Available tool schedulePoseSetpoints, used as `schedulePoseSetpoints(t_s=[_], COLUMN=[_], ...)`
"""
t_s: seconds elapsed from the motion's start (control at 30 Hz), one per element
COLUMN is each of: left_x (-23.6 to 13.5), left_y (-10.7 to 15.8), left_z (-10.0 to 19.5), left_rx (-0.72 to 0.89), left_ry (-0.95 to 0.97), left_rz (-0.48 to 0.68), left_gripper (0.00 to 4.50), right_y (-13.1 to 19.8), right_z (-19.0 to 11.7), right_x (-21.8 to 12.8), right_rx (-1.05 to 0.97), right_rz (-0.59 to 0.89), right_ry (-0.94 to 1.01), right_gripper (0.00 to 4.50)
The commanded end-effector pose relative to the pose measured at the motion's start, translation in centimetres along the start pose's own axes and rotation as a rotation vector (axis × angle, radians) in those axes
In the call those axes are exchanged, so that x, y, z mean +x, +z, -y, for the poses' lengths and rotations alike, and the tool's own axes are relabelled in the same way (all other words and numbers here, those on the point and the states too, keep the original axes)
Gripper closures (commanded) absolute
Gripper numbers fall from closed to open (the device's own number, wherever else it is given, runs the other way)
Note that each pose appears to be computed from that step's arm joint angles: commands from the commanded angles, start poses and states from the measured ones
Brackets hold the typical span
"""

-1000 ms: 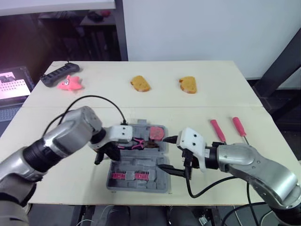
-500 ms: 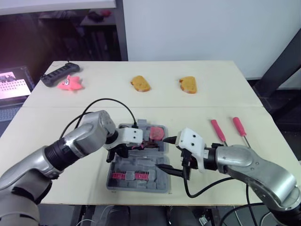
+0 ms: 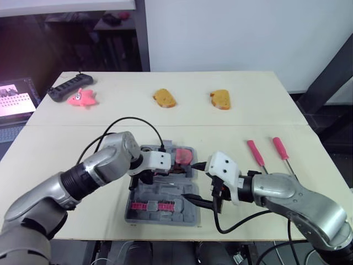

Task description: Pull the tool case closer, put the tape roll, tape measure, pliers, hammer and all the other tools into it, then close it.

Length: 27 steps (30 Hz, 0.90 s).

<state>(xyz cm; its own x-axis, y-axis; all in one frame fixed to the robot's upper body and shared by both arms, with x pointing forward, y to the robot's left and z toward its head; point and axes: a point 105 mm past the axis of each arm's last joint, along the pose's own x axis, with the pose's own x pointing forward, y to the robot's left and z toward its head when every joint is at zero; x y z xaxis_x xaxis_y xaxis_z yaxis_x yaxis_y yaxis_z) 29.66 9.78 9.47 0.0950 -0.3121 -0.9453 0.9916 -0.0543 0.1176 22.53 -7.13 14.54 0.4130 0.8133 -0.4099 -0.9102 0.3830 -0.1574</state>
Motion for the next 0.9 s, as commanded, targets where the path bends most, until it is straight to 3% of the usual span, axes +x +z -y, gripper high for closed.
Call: schedulePoseSetpoints(t_s=[0.03,0.4,0.9], left_x=[0.2,-0.6,-0.1], left_y=[0.0,-1.2,-0.7], left_z=[0.2,1.1,0.6], left_rx=[0.026,0.049,0.061], left_ry=[0.005,-0.017,0.019], left_rz=[-0.017,-0.044,-0.053], left_gripper=[4.48,4.48,4.48], right_y=[1.3,1.2,1.2], right_z=[-0.5,-0.2,-0.5], right_x=[-0.3,-0.5,-0.3], right_rx=[-0.042,-0.053,-0.04], right_rz=[0.044,0.033,0.039], right_ry=[0.011,0.008,0.011], right_gripper=[0.0,0.0,0.0])
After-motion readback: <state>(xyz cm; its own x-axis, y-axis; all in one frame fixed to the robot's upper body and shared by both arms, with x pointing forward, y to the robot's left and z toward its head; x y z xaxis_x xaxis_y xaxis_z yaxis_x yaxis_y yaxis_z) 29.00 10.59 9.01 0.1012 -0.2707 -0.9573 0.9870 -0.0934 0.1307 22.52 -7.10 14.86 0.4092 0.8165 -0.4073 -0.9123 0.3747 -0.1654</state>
